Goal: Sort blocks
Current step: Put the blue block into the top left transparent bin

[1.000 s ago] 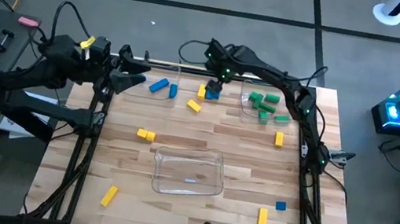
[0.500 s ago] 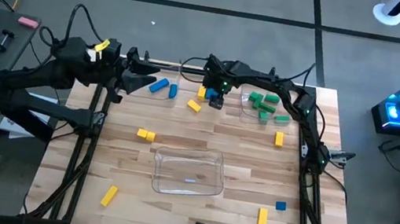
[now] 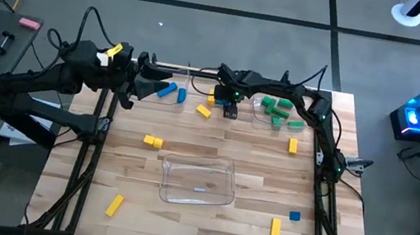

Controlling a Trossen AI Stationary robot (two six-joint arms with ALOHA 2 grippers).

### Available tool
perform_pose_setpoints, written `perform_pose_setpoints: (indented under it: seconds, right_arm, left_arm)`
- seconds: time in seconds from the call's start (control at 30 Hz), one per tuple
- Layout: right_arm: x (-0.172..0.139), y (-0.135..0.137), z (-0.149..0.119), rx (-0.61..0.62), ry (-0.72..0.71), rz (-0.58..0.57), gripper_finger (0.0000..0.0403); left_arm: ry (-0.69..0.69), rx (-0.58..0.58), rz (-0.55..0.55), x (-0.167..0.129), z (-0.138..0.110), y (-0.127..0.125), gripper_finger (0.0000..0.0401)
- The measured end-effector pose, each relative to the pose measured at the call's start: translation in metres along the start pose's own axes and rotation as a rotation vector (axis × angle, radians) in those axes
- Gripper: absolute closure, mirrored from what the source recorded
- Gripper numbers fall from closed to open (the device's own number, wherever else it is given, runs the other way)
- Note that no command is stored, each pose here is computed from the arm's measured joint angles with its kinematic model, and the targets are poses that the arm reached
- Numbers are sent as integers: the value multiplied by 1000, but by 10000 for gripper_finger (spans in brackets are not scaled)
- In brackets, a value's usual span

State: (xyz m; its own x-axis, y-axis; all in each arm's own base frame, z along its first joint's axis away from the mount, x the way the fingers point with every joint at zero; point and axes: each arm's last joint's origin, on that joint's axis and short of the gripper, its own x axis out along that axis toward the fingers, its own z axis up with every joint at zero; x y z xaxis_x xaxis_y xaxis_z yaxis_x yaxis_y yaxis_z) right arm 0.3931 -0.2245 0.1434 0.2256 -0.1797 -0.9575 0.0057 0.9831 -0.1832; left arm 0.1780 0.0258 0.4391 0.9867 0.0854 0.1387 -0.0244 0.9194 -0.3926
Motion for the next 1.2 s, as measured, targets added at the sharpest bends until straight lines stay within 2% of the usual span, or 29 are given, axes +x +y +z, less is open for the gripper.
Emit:
perform_pose_setpoints:
  seconds: [0.2, 0.23, 0.33, 0.47, 0.6, 0.7, 0.8, 0.93, 1.07, 1.13, 1.2]
  right_arm:
    - [-5, 1, 6, 28, 6, -22, 272]
    - [-8, 1, 8, 27, 14, -28, 278]
    - [-28, -3, 11, 30, 13, -33, 275]
    - [-75, -12, 22, 76, -103, -106, 275]
    - [-115, -15, 39, 263, -370, -72, 275]
    - [-125, -5, 60, 383, -548, -21, 275]
    - [-121, 13, 82, 444, -669, 23, 275]
    - [-100, 39, 109, 512, -787, 91, 275]
    - [-85, 59, 127, 548, -884, 79, 275]
    - [-81, 64, 131, 560, -894, 44, 261]
    - [-80, 66, 131, 574, -885, 0, 224]
  left_arm:
    - [2, 7, 2, 1, 0, 0, 215]
    - [2, 13, 2, 1, 0, 0, 215]
    - [1, 31, 2, 0, 0, 0, 215]
    - [1, 53, 3, 0, 0, 0, 215]
    - [0, 54, 3, 0, 0, 0, 215]
    - [0, 54, 3, 0, 0, 0, 215]
    - [0, 53, 2, 0, 0, 0, 215]
    - [0, 52, 1, 0, 0, 0, 215]
    - [1, 28, 0, 0, 0, 0, 215]
    - [1, 25, 0, 0, 0, 0, 215]
    - [1, 25, -1, 0, 0, 0, 215]
